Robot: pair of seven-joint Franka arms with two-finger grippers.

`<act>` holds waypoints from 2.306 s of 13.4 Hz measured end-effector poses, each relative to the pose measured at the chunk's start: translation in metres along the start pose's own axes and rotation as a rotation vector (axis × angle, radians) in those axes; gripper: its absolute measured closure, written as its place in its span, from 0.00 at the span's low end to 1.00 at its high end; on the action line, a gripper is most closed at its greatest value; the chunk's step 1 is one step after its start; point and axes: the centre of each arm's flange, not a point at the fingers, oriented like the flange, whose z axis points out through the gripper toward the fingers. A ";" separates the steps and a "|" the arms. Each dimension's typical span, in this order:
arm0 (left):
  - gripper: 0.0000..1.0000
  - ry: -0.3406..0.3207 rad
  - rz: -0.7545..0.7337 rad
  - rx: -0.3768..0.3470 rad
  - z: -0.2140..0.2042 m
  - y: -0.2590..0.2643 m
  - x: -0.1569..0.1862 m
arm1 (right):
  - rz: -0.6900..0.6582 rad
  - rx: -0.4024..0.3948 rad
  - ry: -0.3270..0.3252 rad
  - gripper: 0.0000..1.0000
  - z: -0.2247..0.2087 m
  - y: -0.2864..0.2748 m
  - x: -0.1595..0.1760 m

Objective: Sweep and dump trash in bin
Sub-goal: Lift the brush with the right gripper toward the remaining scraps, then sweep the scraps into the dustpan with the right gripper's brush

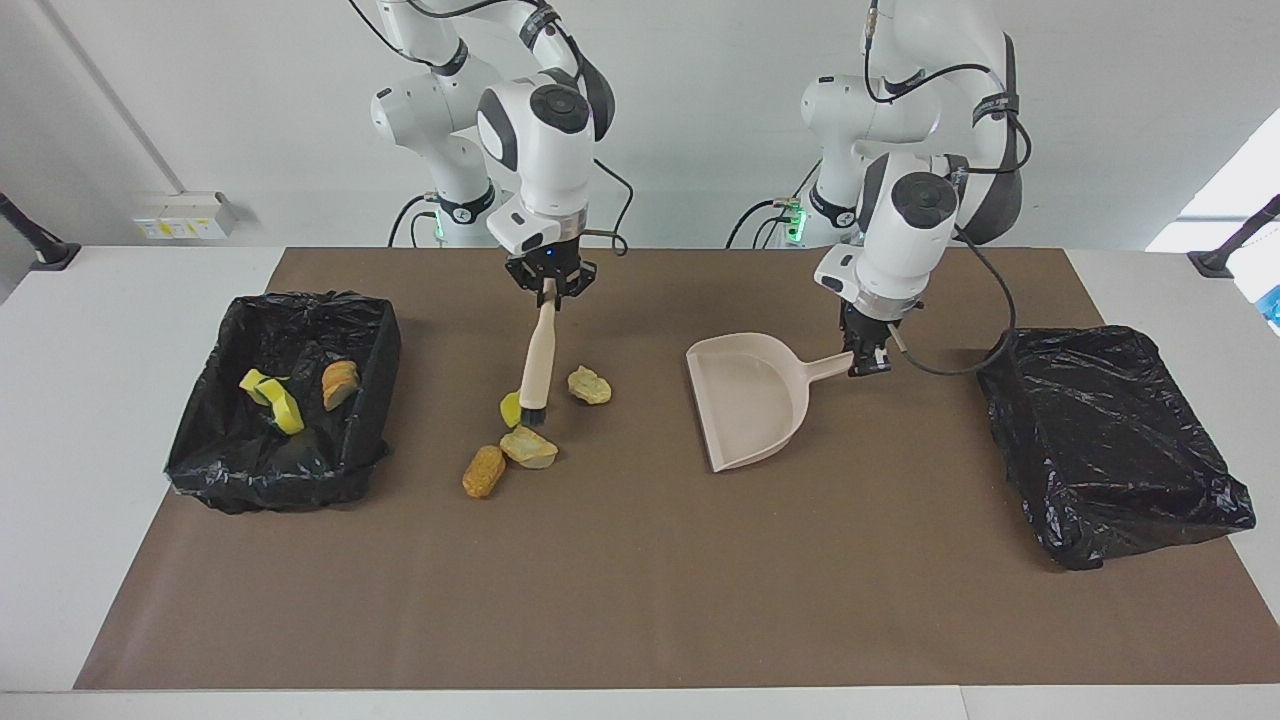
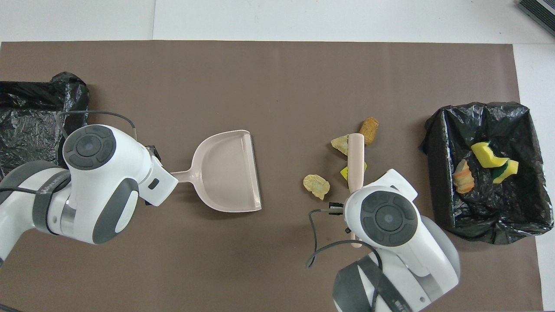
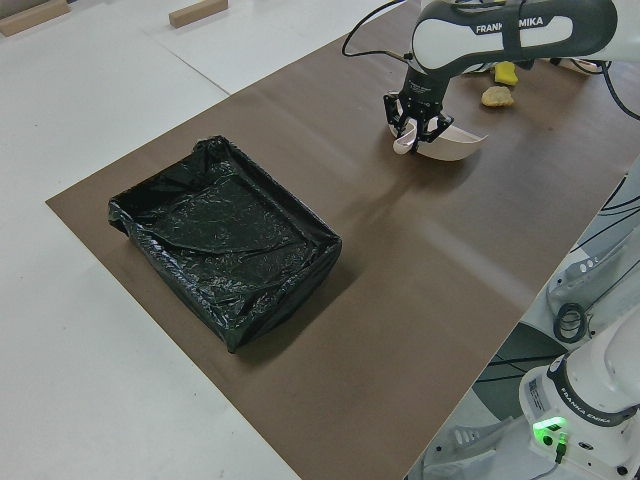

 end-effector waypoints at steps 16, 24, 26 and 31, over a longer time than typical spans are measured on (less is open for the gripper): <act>0.67 -0.006 -0.044 -0.004 0.009 0.019 0.035 | -0.346 0.126 -0.076 0.74 0.087 0.032 0.050; 0.67 -0.006 -0.051 -0.003 0.009 0.019 0.035 | -0.246 0.345 -0.190 0.74 0.045 -0.131 -0.003; 0.67 -0.006 -0.052 -0.003 0.009 0.019 0.035 | -0.188 0.454 -0.228 0.74 0.030 -0.156 -0.003; 0.67 -0.006 -0.057 -0.003 0.010 0.019 0.035 | -0.157 0.513 -0.266 0.74 0.014 -0.163 0.000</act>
